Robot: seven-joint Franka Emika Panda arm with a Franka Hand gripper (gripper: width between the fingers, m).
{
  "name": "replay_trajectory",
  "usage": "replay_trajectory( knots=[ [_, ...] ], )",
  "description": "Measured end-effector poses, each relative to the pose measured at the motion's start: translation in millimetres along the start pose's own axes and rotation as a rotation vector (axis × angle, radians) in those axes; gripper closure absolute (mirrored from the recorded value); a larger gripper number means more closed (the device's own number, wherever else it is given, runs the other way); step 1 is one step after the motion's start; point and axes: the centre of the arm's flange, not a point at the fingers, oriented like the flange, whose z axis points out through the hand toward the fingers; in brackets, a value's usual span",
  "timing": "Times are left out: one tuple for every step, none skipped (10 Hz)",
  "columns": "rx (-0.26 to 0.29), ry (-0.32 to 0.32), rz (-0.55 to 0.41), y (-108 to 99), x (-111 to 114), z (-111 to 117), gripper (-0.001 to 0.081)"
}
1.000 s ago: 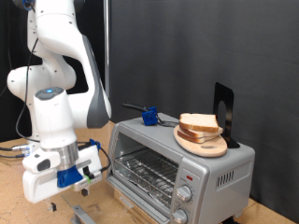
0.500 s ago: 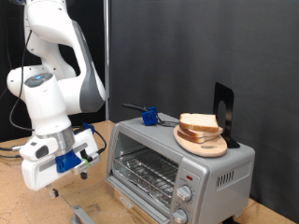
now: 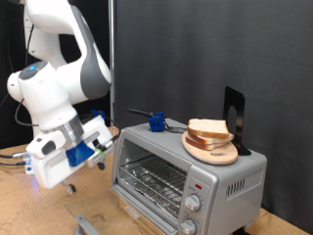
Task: Make a piece of toast with the oven
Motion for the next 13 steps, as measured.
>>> replay_trajectory(
  knots=[
    [0.040, -0.022, -0.002, -10, -1, -13, 0.0124],
    [0.074, -0.036, -0.009, -19, -2, -28, 0.0124],
    [0.096, -0.050, -0.010, -21, -5, -38, 0.0124],
    [0.090, -0.047, -0.011, -20, -4, -36, 0.0124],
    [0.087, -0.043, -0.008, -19, -4, -35, 0.0124],
    [0.087, -0.042, -0.005, -19, -4, -35, 0.0124],
    [0.092, -0.042, -0.003, -20, -4, -36, 0.0124],
    [0.109, -0.050, 0.000, -23, -4, -40, 0.0124],
    [0.133, -0.063, 0.002, -28, -5, -46, 0.0124],
    [0.158, -0.080, -0.006, -32, -8, -56, 0.0124],
    [0.181, -0.096, -0.018, -35, -11, -68, 0.0124],
    [0.203, -0.104, -0.027, -37, -14, -80, 0.0124],
    [0.224, -0.110, -0.035, -37, -18, -92, 0.0124]
  ],
)
